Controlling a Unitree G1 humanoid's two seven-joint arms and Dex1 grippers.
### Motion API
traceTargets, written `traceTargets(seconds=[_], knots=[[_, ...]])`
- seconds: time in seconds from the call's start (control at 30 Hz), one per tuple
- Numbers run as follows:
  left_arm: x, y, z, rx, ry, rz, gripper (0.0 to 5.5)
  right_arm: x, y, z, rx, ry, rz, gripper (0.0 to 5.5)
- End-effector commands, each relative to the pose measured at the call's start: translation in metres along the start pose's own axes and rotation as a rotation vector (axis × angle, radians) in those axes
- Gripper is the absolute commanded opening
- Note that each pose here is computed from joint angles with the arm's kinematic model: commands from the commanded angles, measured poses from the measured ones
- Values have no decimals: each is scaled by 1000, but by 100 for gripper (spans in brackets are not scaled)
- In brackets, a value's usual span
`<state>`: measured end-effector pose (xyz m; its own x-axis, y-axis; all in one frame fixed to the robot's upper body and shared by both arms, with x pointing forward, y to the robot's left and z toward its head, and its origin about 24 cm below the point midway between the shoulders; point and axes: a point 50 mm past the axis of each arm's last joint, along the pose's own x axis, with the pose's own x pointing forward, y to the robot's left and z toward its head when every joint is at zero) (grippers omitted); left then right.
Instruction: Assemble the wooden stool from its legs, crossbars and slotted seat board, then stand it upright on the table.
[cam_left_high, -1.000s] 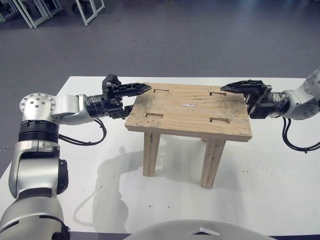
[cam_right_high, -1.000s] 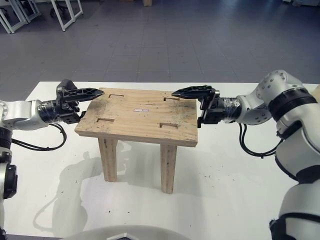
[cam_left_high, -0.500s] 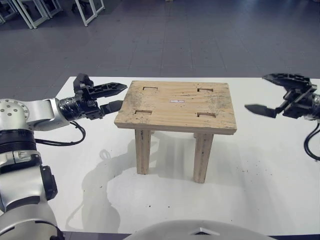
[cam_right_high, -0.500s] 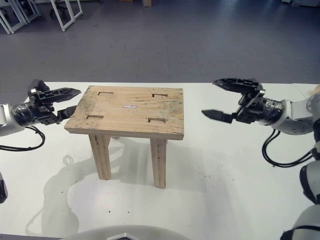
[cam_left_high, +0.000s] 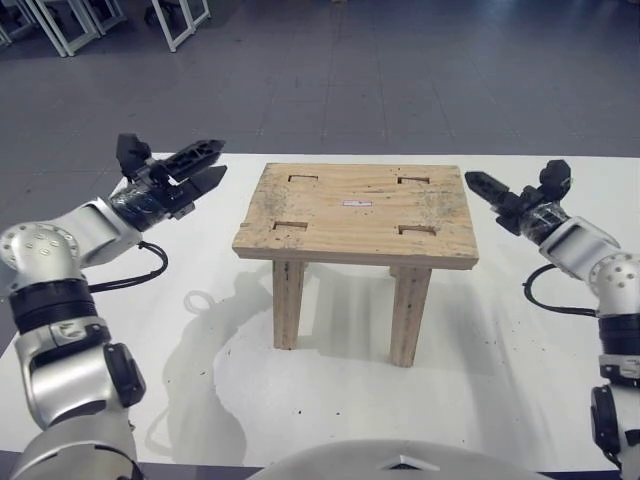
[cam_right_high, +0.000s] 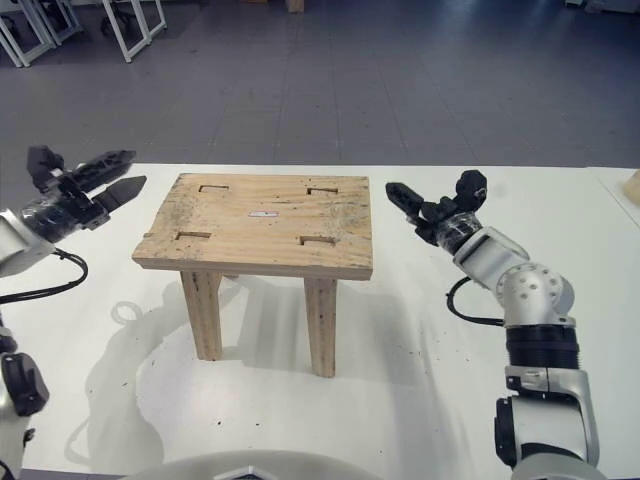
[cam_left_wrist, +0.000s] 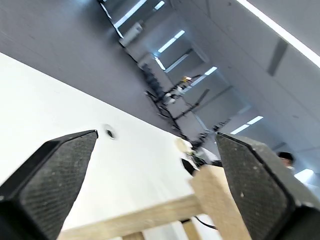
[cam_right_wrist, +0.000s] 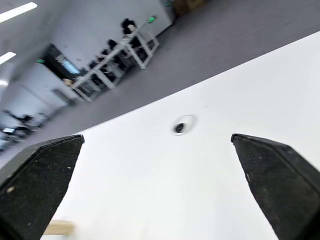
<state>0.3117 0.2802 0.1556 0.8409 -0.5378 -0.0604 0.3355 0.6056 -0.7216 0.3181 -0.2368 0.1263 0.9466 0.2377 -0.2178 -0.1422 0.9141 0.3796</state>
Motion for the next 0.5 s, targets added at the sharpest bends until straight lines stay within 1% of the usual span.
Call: traceTargets(seconds=[0.03, 0.07, 0.13, 0.2, 0.3, 0.5], knots=[[31, 10, -42, 468, -176, 450, 433, 6, 7, -26, -367, -76, -243, 549], [34, 8, -46, 521, -208, 489, 433, 6, 13, -27, -391, -118, -247, 549], [36, 4, -55, 685, -213, 555, 433, 7, 24, -33, -372, -159, -240, 549], [37, 1, -63, 761, -225, 586, 433, 7, 30, -41, -328, -165, -235, 549], [37, 2, -71, 797, -226, 621, 433, 9, 35, -51, -322, -156, -237, 549], [38, -4, -77, 808, -211, 591, 433, 9, 38, -49, -320, -172, -249, 549]])
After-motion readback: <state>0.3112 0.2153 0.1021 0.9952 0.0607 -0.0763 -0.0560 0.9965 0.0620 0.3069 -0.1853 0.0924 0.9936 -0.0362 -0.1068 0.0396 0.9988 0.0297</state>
